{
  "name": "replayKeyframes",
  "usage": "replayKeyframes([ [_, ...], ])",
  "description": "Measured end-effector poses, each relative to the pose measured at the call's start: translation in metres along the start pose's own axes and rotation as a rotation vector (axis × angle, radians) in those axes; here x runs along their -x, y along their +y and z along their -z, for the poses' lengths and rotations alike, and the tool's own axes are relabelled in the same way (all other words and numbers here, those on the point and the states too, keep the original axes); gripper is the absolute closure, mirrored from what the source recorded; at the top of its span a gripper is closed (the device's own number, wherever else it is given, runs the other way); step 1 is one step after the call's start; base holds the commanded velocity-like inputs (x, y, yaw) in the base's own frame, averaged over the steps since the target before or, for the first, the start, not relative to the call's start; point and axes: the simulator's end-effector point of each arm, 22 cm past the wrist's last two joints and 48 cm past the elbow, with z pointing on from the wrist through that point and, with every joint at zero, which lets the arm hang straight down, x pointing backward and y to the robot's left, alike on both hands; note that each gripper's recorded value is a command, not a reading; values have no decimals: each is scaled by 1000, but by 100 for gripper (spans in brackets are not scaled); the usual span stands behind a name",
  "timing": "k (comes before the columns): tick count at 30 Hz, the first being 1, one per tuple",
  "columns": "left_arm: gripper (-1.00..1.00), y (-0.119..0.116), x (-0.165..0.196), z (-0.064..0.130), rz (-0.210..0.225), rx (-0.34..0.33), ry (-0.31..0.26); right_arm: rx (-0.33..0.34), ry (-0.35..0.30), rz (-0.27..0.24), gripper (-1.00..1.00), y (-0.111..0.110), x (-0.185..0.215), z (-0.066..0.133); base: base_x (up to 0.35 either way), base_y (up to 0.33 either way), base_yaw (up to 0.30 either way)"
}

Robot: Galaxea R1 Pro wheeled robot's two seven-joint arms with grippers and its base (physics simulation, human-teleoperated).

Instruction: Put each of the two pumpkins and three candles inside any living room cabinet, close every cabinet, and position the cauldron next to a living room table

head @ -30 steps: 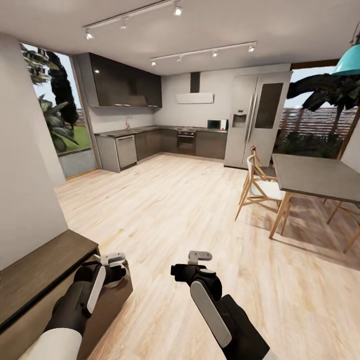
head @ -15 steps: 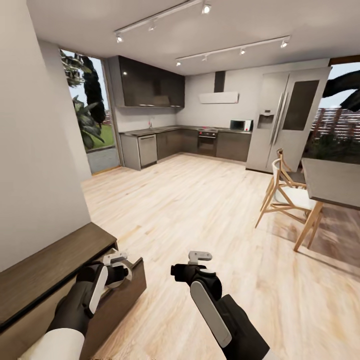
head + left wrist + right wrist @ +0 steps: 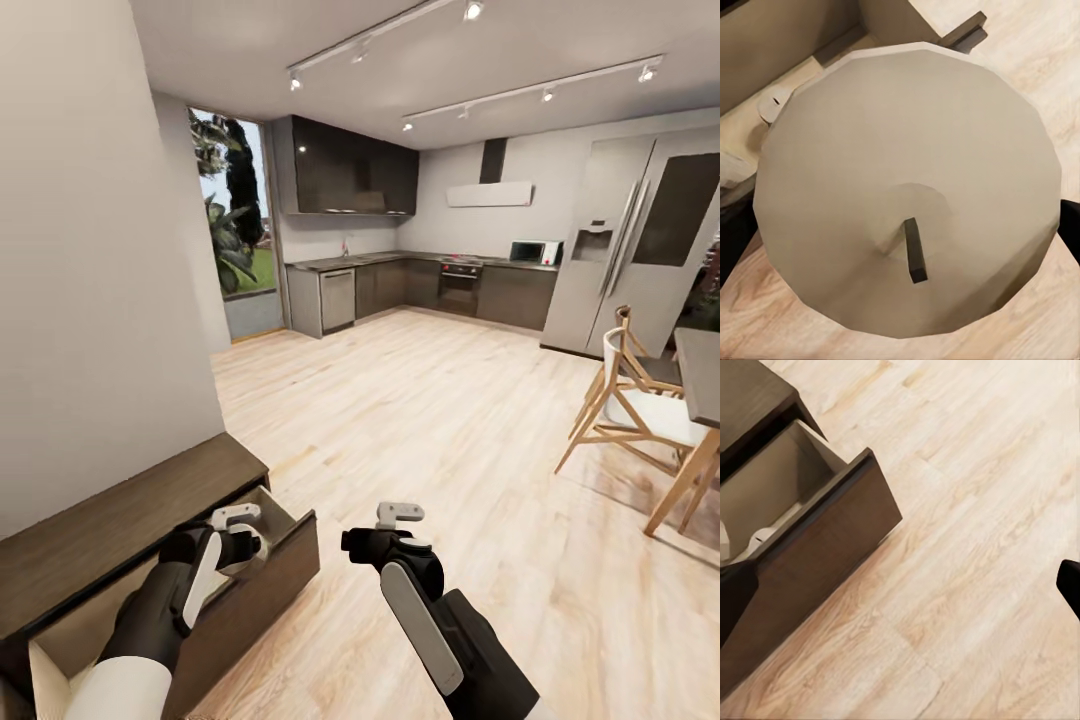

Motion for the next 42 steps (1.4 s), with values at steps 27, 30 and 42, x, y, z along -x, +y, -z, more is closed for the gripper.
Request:
replayKeyframes([
  [27, 100, -1, -1, 0, 0, -2, 2, 0, 1, 0, -100, 0, 0, 0, 112, -128, 287],
  [30, 100, 0, -1, 0, -1, 0, 2, -1, 1, 0, -100, 0, 0, 0, 53, -67, 287],
  [42, 100, 0, -1, 0, -1, -1, 2, -1, 2, 0, -100, 0, -1, -1, 11, -73, 287],
])
